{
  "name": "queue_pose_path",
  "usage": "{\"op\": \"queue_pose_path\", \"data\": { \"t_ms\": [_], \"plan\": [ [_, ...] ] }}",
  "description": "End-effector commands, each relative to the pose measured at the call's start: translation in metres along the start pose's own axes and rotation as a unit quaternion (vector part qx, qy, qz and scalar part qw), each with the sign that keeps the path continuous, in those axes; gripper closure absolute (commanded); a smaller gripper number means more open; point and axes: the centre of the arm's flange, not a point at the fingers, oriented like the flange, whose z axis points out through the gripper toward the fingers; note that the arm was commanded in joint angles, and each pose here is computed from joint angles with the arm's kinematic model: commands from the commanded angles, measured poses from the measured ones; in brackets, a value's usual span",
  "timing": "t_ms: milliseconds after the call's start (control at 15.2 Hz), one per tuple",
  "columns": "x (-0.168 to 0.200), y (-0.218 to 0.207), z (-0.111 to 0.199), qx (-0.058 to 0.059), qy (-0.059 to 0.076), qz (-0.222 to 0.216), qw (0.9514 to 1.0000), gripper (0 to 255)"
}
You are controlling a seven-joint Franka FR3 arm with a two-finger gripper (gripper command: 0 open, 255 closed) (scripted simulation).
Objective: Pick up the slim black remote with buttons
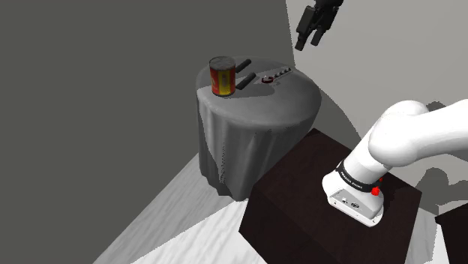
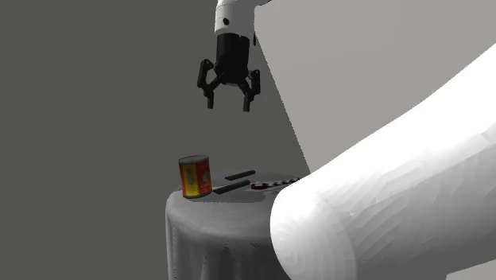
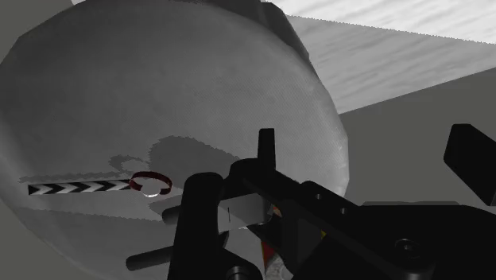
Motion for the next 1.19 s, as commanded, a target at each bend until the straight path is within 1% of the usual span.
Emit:
{"op": "queue_pose_path", "data": {
  "t_ms": [0,132,264,396,528,660,792,924,1122],
  "plan": [
    [0.000,0.000,0.000,0.000,0.000,0.000,1.0000,0],
    [0.024,-0.002,0.014,0.002,-0.005,0.035,0.9994,0],
    [0.047,-0.002,0.029,0.004,-0.010,0.070,0.9975,0],
    [0.071,-0.001,0.043,0.007,-0.015,0.105,0.9943,0],
    [0.094,0.002,0.058,0.009,-0.020,0.140,0.9899,0],
    [0.116,0.006,0.074,0.011,-0.026,0.175,0.9842,0],
    [0.139,0.012,0.089,0.013,-0.031,0.209,0.9773,0],
    [0.160,0.019,0.105,0.015,-0.036,0.243,0.9692,0],
    [0.191,0.033,0.129,0.018,-0.043,0.294,0.9546,0]
  ]
}}
